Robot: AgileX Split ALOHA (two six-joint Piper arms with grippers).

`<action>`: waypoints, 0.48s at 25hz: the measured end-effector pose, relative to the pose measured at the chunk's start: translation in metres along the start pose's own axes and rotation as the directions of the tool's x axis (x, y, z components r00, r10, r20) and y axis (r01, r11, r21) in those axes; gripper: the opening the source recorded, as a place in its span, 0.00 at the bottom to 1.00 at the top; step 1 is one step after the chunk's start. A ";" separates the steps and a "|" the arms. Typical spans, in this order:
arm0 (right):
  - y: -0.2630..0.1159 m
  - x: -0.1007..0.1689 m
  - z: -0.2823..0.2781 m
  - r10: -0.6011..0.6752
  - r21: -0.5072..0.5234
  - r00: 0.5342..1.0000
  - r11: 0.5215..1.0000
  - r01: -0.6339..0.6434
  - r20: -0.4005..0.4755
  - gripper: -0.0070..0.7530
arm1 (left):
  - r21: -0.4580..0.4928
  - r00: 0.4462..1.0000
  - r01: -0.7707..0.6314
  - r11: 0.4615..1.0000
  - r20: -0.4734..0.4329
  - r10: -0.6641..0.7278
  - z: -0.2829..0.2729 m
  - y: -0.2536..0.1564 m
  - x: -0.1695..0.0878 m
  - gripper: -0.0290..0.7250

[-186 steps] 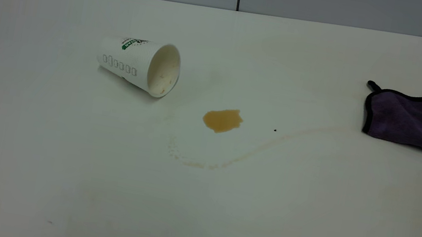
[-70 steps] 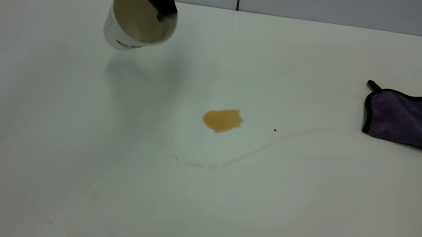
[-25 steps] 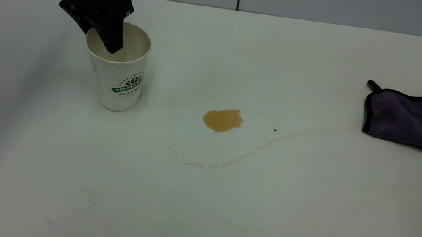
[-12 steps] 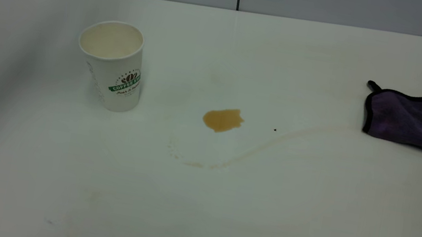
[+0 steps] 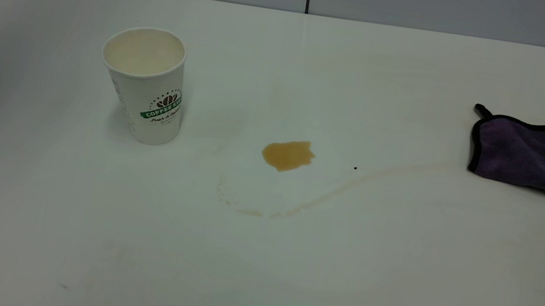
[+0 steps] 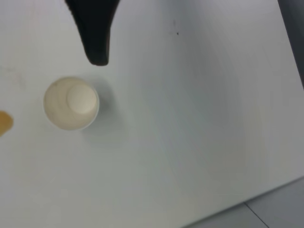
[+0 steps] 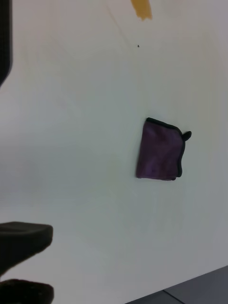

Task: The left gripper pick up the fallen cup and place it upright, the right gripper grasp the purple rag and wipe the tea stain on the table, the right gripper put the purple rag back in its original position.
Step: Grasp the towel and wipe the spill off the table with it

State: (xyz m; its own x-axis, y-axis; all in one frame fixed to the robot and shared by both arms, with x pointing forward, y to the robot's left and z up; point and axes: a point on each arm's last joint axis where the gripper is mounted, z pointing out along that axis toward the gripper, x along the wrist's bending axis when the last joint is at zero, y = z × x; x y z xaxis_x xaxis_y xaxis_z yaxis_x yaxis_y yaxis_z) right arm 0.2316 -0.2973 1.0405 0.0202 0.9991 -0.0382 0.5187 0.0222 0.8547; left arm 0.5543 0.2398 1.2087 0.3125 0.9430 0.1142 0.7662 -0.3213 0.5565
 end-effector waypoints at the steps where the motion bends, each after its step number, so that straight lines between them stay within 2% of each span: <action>1: 0.000 0.000 0.000 0.000 0.000 1.000 1.000 0.000 0.000 0.32 | -0.030 1.000 0.012 0.999 -0.005 -0.012 -0.014 -0.003 0.000 0.74; 3: 0.000 0.000 0.000 0.000 0.000 1.000 1.000 0.000 0.000 0.32 | -0.082 0.999 0.039 0.996 -0.009 -0.040 -0.042 -0.015 -0.001 0.73; 5: 0.000 0.000 0.000 0.000 0.000 1.000 1.000 0.000 0.000 0.32 | -0.095 0.999 0.049 0.994 -0.008 -0.050 -0.060 -0.037 -0.005 0.73; 12: 0.000 0.000 0.000 0.000 0.000 1.000 1.000 0.000 0.000 0.32 | -0.046 0.998 0.056 0.997 0.012 -0.056 -0.084 -0.144 -0.023 0.73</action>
State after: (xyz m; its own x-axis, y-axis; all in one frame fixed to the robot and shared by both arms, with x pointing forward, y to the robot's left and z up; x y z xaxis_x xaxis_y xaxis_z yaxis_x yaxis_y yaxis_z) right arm 0.2316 -0.2973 1.0405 0.0202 0.9991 -0.0382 0.5187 0.0222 0.8547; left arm 0.3903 0.2716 1.1951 0.2757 0.9584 0.0733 0.7557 -0.2633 0.5997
